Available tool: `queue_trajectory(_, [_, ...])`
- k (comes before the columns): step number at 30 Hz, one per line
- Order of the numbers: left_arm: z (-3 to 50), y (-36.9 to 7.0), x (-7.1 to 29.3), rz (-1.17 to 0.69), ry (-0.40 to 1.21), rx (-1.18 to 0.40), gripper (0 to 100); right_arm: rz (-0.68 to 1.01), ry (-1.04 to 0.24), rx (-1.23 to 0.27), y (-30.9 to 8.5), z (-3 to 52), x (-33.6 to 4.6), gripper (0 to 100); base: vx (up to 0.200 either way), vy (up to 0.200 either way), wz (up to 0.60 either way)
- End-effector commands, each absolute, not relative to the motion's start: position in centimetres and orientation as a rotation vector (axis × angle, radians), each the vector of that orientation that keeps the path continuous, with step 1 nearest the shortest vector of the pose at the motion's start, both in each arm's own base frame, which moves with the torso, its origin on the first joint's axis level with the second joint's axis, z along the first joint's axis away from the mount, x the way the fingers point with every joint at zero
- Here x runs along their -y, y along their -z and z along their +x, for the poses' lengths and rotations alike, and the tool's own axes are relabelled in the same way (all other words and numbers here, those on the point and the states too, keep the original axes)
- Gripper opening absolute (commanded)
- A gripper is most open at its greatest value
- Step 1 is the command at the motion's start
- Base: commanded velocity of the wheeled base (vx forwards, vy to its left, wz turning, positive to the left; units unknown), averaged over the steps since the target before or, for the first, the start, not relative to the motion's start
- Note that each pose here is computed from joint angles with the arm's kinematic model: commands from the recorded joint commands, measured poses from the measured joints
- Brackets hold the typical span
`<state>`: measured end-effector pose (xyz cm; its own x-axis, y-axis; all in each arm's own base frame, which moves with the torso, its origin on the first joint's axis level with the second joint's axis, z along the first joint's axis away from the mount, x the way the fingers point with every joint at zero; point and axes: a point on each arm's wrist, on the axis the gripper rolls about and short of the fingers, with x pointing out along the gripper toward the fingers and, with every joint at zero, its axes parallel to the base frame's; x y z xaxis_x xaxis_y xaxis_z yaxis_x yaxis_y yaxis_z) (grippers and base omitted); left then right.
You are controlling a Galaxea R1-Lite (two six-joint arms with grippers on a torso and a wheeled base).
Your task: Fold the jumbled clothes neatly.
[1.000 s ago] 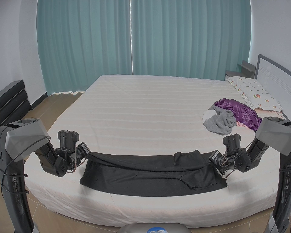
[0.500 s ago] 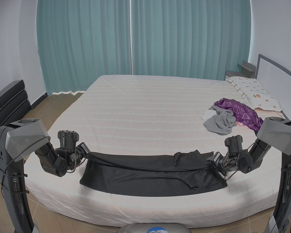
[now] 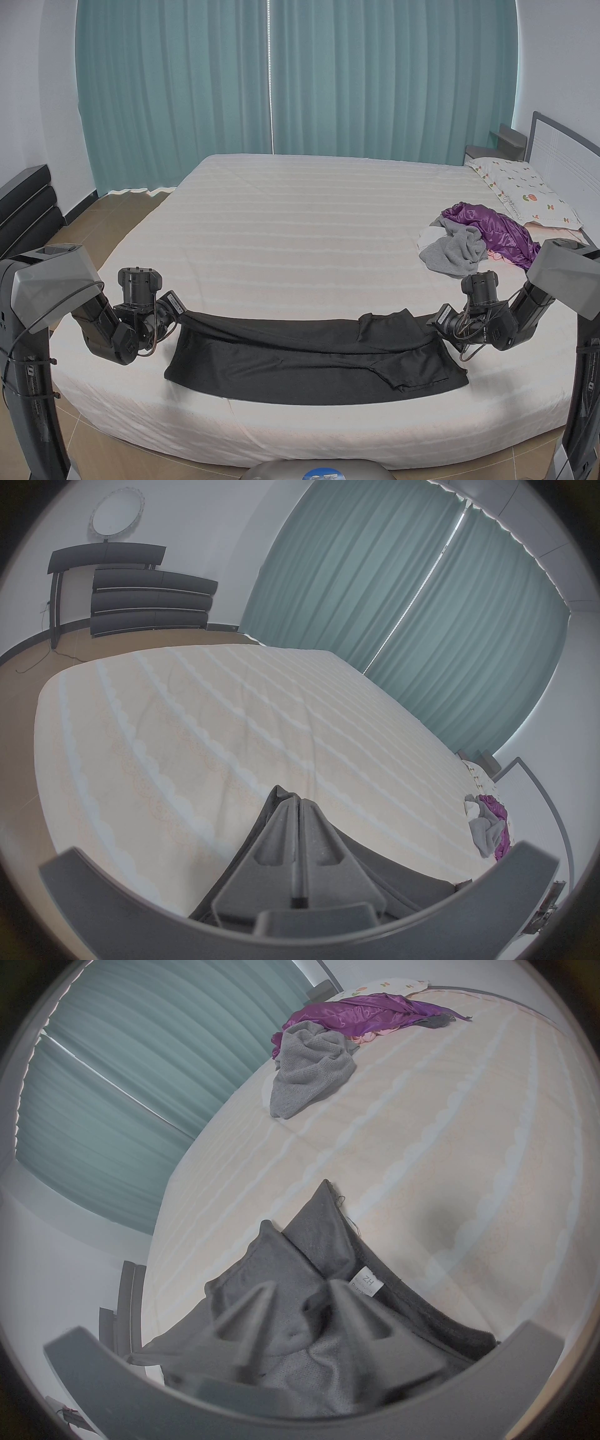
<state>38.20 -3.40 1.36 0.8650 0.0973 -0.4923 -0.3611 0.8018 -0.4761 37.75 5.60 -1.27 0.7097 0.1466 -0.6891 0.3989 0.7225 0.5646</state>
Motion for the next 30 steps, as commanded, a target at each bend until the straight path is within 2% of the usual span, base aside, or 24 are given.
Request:
queue_trajectory(1, [38.1,-1.2,3.4,-0.593,-0.257,-0.473,0,0.765,0.160,-0.795,1.8,37.9,-5.6,0,0.000,0.000,0.00])
queue_trajectory(14, [38.1,-1.3,3.4,-0.593,-0.257,-0.472,0,0.774,0.161,-0.782,0.8,37.3,-5.2,0,0.000,0.000,0.00])
queue_trajectory(20, [38.3,-1.5,3.4,-0.596,-0.255,-0.461,0,0.803,0.157,-0.726,-0.5,37.9,-4.5,0,0.000,0.000,0.00])
queue_trajectory(30, [41.6,-3.8,2.1,-0.642,-0.239,-0.319,0,0.933,0.159,-0.536,-4.0,41.1,-4.2,0,0.000,0.000,0.00])
